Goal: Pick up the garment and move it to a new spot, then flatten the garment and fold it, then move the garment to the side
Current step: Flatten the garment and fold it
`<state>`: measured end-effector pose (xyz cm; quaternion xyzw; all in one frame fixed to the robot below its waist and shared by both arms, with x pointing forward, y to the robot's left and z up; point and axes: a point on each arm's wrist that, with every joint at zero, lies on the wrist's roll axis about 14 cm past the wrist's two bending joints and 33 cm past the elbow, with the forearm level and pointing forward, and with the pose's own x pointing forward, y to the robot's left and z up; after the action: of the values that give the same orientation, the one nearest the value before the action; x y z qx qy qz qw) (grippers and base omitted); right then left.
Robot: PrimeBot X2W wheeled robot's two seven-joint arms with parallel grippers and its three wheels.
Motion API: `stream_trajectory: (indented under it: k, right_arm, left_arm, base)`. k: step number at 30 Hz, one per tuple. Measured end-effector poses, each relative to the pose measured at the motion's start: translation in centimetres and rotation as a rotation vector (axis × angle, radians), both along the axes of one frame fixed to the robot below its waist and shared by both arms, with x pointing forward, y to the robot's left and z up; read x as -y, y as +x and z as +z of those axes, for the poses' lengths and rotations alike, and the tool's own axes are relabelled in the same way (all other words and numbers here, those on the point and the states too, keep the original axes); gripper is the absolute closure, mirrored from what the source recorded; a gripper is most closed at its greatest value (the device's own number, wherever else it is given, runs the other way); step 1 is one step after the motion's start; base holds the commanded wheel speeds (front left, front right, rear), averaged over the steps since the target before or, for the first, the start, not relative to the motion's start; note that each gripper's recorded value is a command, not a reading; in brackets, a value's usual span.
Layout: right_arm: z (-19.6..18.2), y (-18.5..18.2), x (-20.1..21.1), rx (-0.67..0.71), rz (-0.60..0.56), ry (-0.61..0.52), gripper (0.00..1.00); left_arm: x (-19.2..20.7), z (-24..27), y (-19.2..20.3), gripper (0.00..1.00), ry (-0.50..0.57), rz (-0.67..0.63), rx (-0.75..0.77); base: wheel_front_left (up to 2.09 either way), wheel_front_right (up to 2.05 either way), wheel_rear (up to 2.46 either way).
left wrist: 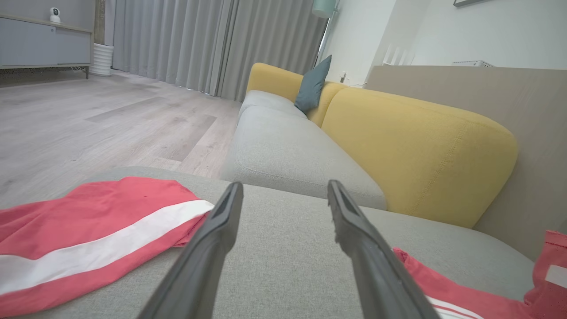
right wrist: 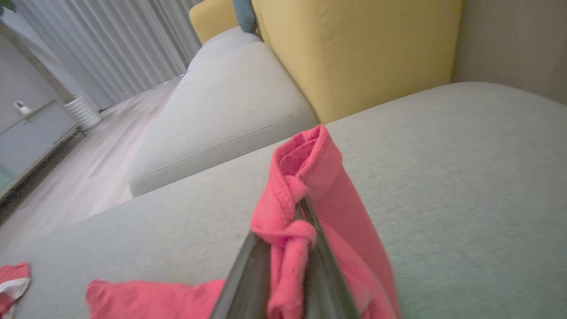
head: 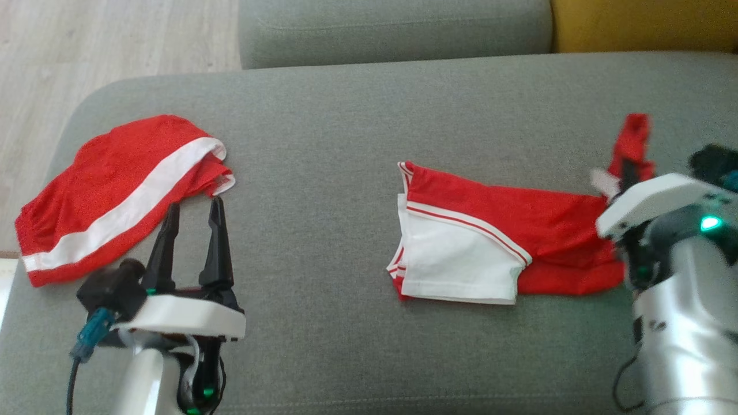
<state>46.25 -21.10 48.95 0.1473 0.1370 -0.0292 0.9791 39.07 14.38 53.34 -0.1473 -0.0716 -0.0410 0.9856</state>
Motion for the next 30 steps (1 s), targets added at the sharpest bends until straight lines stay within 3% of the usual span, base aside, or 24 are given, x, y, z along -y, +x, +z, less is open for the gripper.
stream_trajectory:
  k: [6, 17, 30]
  right_arm:
    - [-1.6, -1.2, -6.0, 0.003, 0.148, 0.098, 1.00]
    - [-3.0, -2.8, -13.2, 0.029, 0.298, 0.229, 1.00]
    - [-4.6, -3.8, -18.9, -0.022, 0.441, 0.258, 1.00]
  left_arm:
    - [-0.5, 0.1, -0.7, 0.00, 0.000, 0.015, 0.002]
    - [-0.4, -0.4, -0.8, 0.00, -0.005, 0.016, -0.014]
    - [-0.9, -1.2, -1.4, 0.00, -0.029, 0.032, -0.040]
  base:
    - [0.00, 0.00, 0.00]
    - [0.00, 0.00, 0.00]
    - [0.00, 0.00, 0.00]
